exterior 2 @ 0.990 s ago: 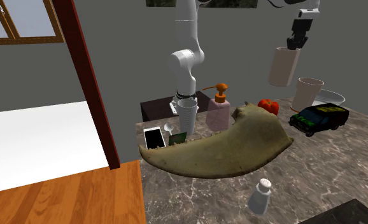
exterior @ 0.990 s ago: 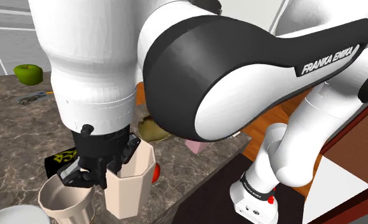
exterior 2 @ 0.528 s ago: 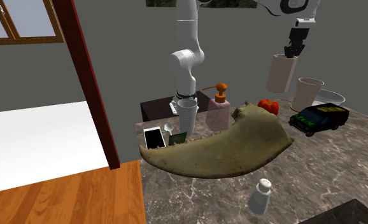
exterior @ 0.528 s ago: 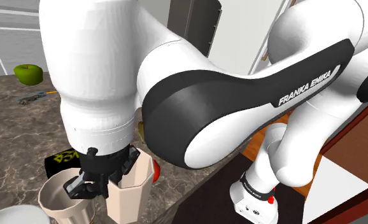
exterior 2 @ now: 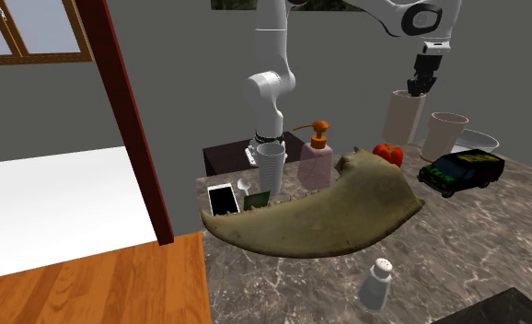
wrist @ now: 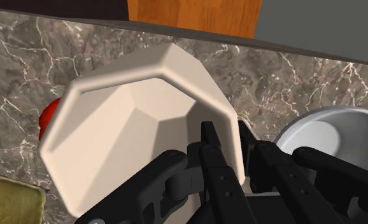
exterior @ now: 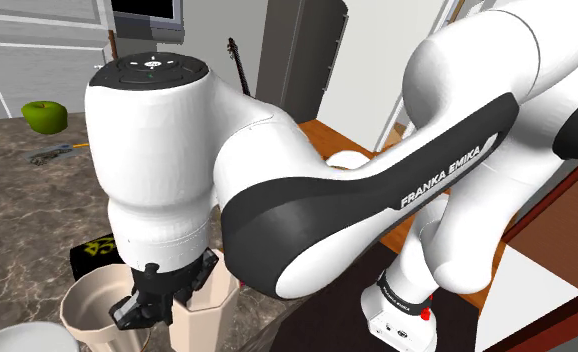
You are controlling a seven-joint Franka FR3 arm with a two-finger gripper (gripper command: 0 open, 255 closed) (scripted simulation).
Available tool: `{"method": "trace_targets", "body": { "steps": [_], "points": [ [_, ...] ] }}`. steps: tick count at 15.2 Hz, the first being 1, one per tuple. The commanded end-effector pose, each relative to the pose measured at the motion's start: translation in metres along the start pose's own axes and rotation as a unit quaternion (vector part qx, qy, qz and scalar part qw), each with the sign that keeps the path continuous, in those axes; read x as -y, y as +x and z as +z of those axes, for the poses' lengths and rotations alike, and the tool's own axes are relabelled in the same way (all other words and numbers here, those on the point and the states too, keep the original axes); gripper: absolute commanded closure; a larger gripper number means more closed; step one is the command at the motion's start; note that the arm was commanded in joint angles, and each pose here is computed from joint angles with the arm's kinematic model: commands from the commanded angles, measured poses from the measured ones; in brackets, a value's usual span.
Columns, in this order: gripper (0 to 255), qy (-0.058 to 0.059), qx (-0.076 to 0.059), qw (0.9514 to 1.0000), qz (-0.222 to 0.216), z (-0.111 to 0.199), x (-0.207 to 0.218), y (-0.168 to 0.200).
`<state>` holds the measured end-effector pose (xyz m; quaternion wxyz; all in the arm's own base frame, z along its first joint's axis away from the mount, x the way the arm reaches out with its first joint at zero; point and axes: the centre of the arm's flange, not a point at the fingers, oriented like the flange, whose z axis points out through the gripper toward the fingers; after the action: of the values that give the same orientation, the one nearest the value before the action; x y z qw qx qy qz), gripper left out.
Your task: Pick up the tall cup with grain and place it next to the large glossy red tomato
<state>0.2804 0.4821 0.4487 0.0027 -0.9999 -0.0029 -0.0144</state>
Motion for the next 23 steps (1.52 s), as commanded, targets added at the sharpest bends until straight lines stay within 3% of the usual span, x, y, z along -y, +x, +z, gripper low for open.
{"method": "trace_targets", "body": {
  "steps": [1,8,16,17,22,23],
  "points": [
    [255,0.0,-0.001,1.0,0.0,0.009,0.001,-0.001],
    [255,0.0,-0.001,1.0,0.0,0.048,0.001,-0.002],
    [255,0.0,-0.001,1.0,0.0,0.048,0.001,-0.002],
    [0,0.0,-0.001,1.0,0.0,0.048,0.001,-0.002],
    [0,0.0,-0.001,1.0,0.0,0.048,0.001,-0.002],
    [0,0.0,-0.001,1.0,0.0,0.035,0.001,-0.002]
  ]
}}
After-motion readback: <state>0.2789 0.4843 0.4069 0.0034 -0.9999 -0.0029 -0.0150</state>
